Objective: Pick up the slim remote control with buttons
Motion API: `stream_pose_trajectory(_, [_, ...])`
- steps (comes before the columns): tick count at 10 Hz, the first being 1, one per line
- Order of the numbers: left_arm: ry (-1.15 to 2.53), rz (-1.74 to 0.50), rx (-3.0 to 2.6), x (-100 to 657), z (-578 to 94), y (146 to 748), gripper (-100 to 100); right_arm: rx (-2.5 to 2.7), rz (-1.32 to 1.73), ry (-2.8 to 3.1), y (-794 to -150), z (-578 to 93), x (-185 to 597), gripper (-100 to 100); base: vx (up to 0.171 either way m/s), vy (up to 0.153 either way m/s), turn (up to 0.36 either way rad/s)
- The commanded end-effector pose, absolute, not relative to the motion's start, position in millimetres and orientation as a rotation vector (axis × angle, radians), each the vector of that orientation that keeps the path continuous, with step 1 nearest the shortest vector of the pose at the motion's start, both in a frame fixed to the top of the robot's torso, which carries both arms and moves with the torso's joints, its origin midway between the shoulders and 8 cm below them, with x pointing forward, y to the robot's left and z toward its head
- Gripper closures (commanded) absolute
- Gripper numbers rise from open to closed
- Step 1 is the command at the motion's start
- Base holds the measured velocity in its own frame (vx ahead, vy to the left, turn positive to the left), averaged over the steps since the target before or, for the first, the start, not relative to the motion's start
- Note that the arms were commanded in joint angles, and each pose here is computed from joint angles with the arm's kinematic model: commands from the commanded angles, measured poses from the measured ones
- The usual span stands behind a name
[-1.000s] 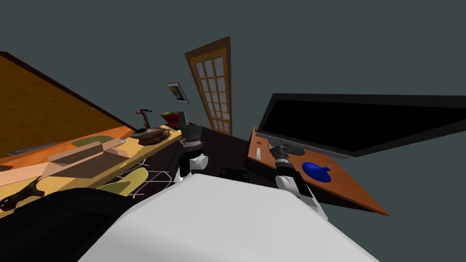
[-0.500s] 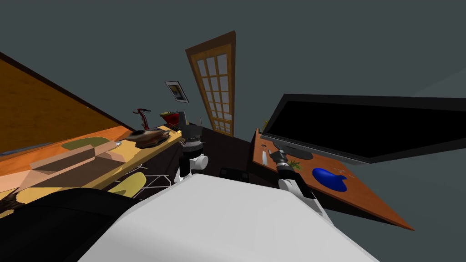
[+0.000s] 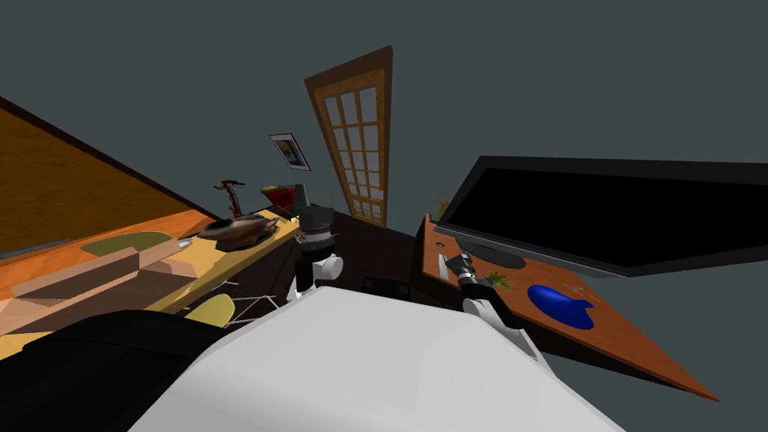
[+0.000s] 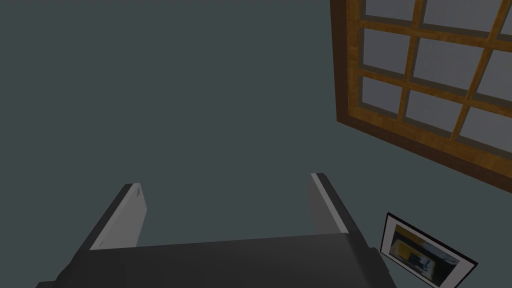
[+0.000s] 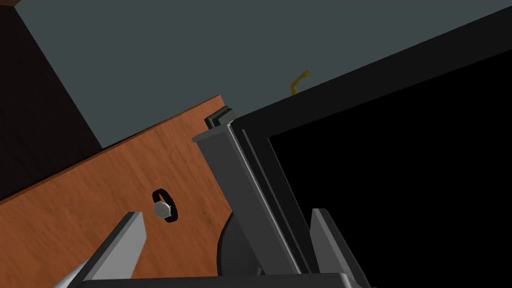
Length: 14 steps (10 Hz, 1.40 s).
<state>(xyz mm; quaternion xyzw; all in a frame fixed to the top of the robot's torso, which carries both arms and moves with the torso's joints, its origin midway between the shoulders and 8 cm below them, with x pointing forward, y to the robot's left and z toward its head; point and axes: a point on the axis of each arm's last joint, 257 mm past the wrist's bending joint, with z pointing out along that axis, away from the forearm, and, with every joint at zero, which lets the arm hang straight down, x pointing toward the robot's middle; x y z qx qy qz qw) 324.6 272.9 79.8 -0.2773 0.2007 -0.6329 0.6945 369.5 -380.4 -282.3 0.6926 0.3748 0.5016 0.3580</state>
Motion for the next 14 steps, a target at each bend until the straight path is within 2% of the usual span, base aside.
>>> stream_pose_trajectory(1, [0.448, -1.413, -0.619, 324.6, 79.8, 272.9, 0, 1.895, 1.249, 0.952, -392.3, -308.3, 356.0, -100, 0.131, 0.096, -0.022])
stream_pose_trajectory(9, [0.448, -1.413, -0.619, 324.6, 79.8, 272.9, 0, 2.288, 1.026, 0.843, -439.5, -403.5, 291.0, -100, 0.128, 0.071, -0.037])
stream_pose_trajectory(14, [0.448, -1.413, -0.619, 324.6, 79.7, 272.9, 0, 2.480, 0.878, 0.754, -460.4, -446.0, 246.2, -100, 0.155, 0.028, -0.044])
